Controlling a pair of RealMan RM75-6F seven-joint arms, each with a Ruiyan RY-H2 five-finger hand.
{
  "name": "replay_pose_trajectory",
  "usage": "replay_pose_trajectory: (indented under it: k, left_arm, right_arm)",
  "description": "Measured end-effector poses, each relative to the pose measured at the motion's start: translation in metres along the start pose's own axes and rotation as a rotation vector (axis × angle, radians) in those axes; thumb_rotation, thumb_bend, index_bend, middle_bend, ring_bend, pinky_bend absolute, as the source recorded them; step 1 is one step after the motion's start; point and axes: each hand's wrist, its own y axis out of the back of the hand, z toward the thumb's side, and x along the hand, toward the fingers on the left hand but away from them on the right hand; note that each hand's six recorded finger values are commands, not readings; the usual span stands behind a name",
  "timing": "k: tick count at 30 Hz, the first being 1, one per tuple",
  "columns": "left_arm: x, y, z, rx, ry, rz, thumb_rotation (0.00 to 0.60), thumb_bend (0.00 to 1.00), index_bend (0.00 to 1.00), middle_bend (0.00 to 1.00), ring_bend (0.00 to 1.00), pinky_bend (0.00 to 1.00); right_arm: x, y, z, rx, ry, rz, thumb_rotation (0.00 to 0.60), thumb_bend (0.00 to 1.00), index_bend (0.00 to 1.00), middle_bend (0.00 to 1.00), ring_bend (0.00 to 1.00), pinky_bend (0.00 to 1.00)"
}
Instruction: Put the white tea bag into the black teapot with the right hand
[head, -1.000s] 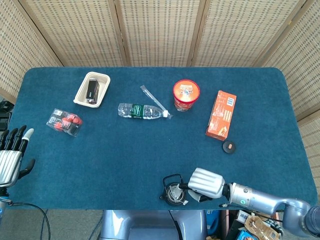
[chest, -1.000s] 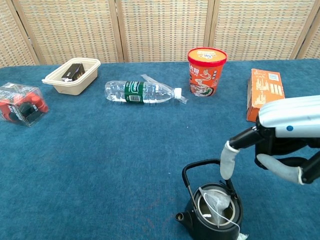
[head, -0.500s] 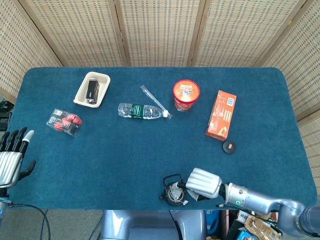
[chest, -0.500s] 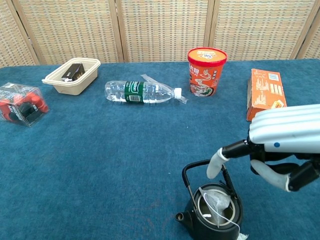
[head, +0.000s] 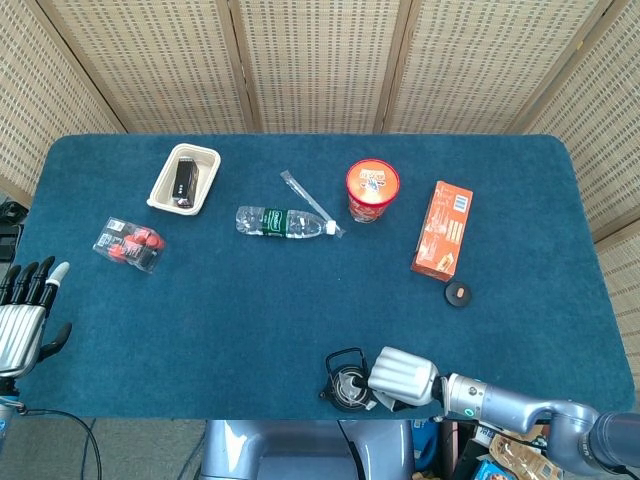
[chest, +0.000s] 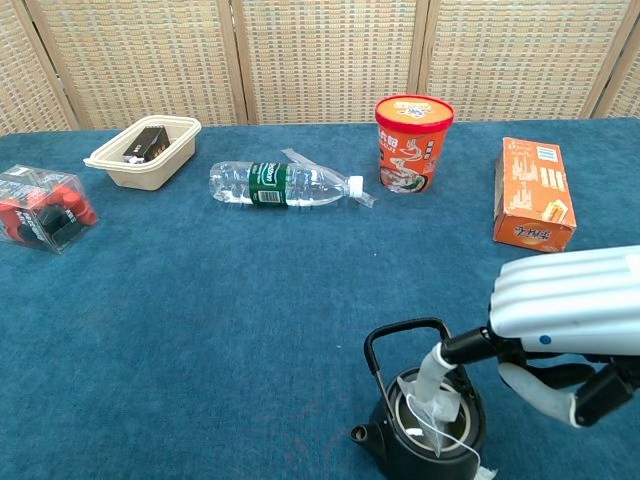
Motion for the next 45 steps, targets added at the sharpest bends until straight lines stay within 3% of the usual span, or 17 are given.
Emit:
replay_pose_trajectory:
  k: [29, 39, 45]
  left_arm:
    - [-0.001, -0.003, -0.001, -0.013, 0.0, -0.006, 0.6, 0.37, 0.03, 0.0, 0.0, 0.0]
    - [-0.001, -0.004, -0.003, -0.021, 0.001, -0.005, 0.6, 0.37, 0.03, 0.0, 0.0, 0.0]
    - [-0.001, -0.005, -0.003, -0.023, -0.002, -0.005, 0.6, 0.37, 0.03, 0.0, 0.0, 0.0]
  right_arm:
    - [-0.009, -0.03, 0.0, 0.063, -0.028, 0.06, 0.487, 1.0, 0.25, 0.99, 0.99, 1.0]
    - [0.001, -0.005, 0.001, 0.061, -0.054, 0.001, 0.487, 1.0, 0.25, 0.99, 0.99, 1.0]
    - [0.004, -0.004, 0.003, 0.06, -0.062, 0.001, 0.485, 1.0, 0.25, 0.99, 0.99, 1.0]
